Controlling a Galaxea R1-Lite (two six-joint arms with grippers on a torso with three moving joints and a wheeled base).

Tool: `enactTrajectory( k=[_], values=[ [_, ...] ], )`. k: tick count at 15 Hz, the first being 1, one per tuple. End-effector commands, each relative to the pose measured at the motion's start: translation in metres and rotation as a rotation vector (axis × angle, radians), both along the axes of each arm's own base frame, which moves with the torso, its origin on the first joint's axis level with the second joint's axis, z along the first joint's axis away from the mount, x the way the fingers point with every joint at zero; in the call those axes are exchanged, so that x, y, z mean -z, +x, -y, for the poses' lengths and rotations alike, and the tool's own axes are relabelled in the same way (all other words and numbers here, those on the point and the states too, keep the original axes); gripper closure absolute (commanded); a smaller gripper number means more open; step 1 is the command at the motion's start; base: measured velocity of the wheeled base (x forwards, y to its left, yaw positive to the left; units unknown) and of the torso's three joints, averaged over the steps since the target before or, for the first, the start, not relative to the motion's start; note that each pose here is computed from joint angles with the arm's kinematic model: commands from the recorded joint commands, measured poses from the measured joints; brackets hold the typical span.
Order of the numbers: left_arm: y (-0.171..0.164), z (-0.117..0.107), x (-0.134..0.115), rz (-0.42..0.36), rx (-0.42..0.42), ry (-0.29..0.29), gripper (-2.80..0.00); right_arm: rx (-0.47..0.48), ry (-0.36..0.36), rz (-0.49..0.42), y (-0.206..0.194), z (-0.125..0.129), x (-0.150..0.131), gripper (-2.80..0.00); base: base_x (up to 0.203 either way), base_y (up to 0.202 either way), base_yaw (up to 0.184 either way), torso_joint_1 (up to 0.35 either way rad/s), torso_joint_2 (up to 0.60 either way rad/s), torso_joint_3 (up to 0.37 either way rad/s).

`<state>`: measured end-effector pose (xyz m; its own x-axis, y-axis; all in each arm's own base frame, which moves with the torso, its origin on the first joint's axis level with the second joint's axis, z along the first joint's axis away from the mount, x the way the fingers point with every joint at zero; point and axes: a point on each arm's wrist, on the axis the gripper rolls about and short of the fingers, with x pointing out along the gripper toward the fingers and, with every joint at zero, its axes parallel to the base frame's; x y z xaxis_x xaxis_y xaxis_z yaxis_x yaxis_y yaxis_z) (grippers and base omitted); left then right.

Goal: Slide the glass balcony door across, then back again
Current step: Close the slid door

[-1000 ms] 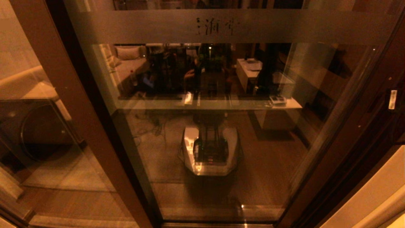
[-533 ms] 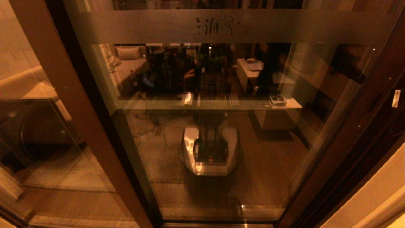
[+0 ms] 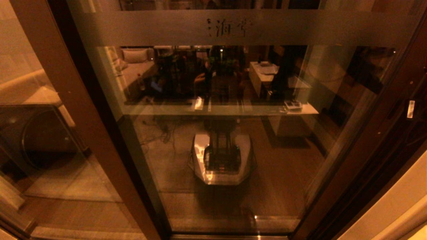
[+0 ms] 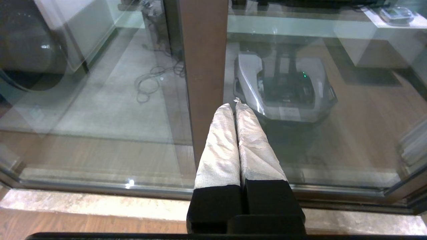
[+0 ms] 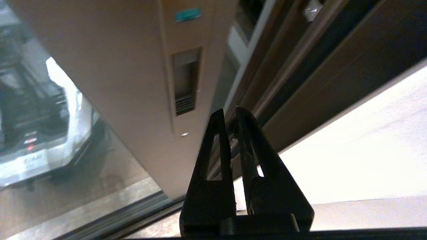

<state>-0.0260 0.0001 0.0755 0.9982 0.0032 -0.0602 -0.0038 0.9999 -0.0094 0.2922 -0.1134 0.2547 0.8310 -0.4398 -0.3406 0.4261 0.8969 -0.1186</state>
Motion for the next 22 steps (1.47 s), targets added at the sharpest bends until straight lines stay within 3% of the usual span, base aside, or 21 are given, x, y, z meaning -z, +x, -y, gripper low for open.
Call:
enactTrajectory(
  k=[1,7,18,22],
  values=[
    [0.000,0.000,0.000,0.000,-0.001,0.000,0.00,-0.008,0.002,-0.002,0.001,-0.002,0.001,0.00,0.000,0.000,0.000,0.000,0.00,0.000],
    [0.000,0.000,0.001,-0.003,0.000,0.000,0.00,-0.021,0.005,-0.012,0.011,-0.004,0.007,0.00,0.000,0.000,0.000,0.000,0.00,0.000],
    [0.000,0.000,0.000,0.000,-0.001,0.000,0.00,-0.028,-0.017,0.062,0.041,0.000,0.024,0.00,0.000,0.000,0.000,0.000,0.00,0.000],
    [0.000,0.000,0.000,-0.001,-0.001,-0.001,0.00,0.005,-0.032,0.062,0.044,0.002,0.027,0.00,0.000,0.000,0.000,0.000,0.00,0.000]
  ],
)
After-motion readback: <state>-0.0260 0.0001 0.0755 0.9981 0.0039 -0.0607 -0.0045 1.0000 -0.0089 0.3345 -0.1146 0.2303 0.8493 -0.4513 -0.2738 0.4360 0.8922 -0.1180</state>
